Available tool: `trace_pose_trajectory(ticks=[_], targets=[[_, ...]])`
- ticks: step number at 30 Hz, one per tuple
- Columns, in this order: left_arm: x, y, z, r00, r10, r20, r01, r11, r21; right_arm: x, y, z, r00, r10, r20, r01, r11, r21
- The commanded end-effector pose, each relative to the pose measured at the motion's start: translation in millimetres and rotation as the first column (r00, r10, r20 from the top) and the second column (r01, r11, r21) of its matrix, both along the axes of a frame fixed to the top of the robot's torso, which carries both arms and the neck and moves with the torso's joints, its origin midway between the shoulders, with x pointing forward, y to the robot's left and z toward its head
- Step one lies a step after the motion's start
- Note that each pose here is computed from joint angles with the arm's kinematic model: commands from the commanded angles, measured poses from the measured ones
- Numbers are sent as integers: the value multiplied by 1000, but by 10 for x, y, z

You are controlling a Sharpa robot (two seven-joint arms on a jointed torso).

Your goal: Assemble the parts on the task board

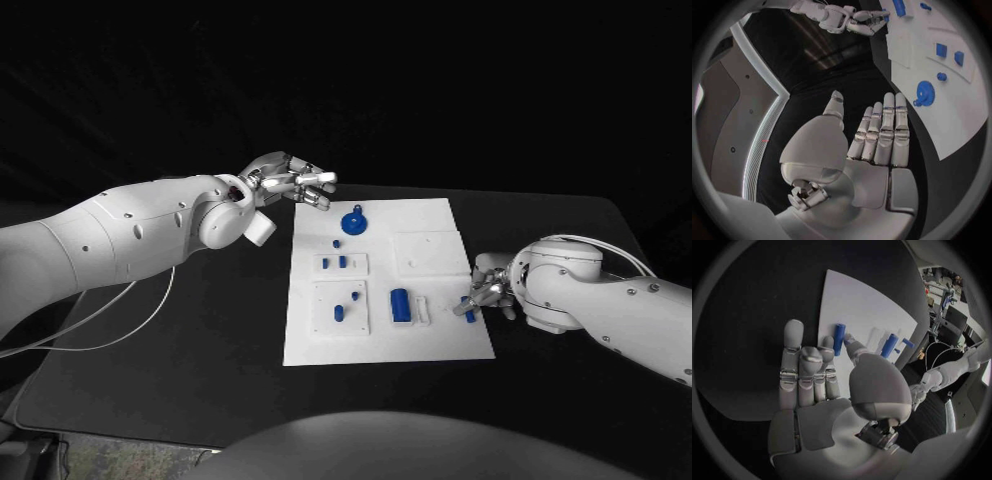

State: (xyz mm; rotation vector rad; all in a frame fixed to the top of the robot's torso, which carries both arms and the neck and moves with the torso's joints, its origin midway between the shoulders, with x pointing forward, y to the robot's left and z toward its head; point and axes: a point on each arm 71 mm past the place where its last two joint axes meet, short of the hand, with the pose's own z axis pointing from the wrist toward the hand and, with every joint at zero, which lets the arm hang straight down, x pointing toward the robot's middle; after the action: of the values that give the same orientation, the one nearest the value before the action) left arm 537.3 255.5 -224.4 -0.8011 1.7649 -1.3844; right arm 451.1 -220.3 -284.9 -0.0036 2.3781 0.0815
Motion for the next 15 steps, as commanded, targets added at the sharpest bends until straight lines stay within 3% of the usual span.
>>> trace_pose_trajectory(ticks=[1,15], targets=[[-6,-13,-1,1000,-10,-12,10,1000,-11,-115,-31,-188,997,25,-75,-31,995,-90],[-8,-6,-6,1000,-10,-16,10,1000,-4,-145,-3,-221,998,23,-60,-27,997,-67]])
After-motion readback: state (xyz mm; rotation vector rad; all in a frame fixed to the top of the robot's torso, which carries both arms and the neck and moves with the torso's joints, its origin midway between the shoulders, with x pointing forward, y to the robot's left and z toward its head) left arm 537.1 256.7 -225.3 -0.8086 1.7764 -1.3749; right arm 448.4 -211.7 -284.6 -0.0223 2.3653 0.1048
